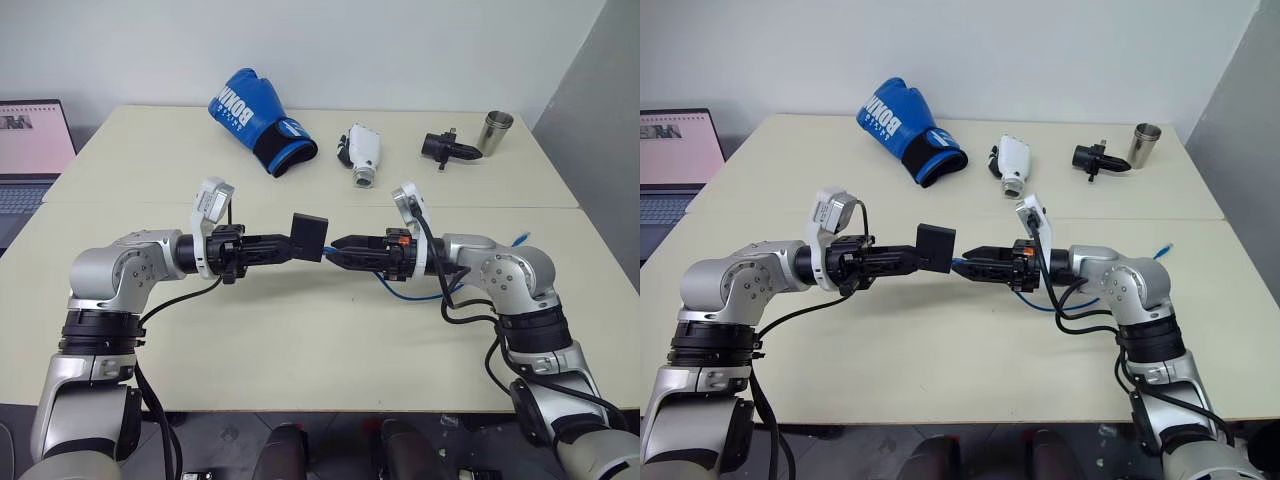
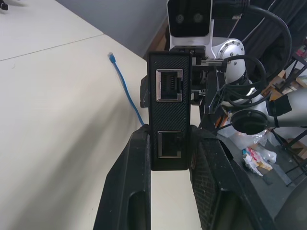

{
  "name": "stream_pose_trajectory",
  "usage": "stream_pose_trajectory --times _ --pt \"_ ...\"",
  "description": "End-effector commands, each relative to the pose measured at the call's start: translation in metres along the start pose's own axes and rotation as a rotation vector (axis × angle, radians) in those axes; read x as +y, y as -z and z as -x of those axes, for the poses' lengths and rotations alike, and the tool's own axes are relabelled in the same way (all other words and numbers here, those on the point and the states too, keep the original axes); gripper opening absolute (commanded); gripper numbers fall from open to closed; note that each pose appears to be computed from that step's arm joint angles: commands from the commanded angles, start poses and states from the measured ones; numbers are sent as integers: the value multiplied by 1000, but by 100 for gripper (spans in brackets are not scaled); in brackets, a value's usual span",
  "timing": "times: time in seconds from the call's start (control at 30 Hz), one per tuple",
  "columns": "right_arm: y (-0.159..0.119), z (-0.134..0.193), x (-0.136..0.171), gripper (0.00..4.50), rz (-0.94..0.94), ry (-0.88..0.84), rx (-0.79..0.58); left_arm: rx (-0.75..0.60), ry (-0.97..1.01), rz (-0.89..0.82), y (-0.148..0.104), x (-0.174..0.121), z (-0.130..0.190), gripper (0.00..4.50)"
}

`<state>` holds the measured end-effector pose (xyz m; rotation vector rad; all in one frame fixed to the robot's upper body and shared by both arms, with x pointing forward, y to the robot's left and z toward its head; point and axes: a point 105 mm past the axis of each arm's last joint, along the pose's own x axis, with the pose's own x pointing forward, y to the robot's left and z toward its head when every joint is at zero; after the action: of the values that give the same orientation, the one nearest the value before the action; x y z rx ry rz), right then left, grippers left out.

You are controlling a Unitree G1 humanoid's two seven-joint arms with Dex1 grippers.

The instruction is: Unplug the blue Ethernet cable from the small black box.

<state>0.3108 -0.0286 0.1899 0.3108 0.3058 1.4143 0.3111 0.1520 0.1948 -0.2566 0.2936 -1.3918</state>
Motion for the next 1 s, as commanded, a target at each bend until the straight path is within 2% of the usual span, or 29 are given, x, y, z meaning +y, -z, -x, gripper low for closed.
stream_pose_trajectory --times 0.03,0.8,1.0 --pt "-13 -2 5 275 47 -8 -32 -27 7 -52 -12 -2 0 77" --pt "-6 -4 -2 275 57 31 -6 -40 -4 -56 -13 -2 -2 77" --pt "-5 -4 -2 153 58 32 -4 -41 -5 -56 -13 -2 -3 77"
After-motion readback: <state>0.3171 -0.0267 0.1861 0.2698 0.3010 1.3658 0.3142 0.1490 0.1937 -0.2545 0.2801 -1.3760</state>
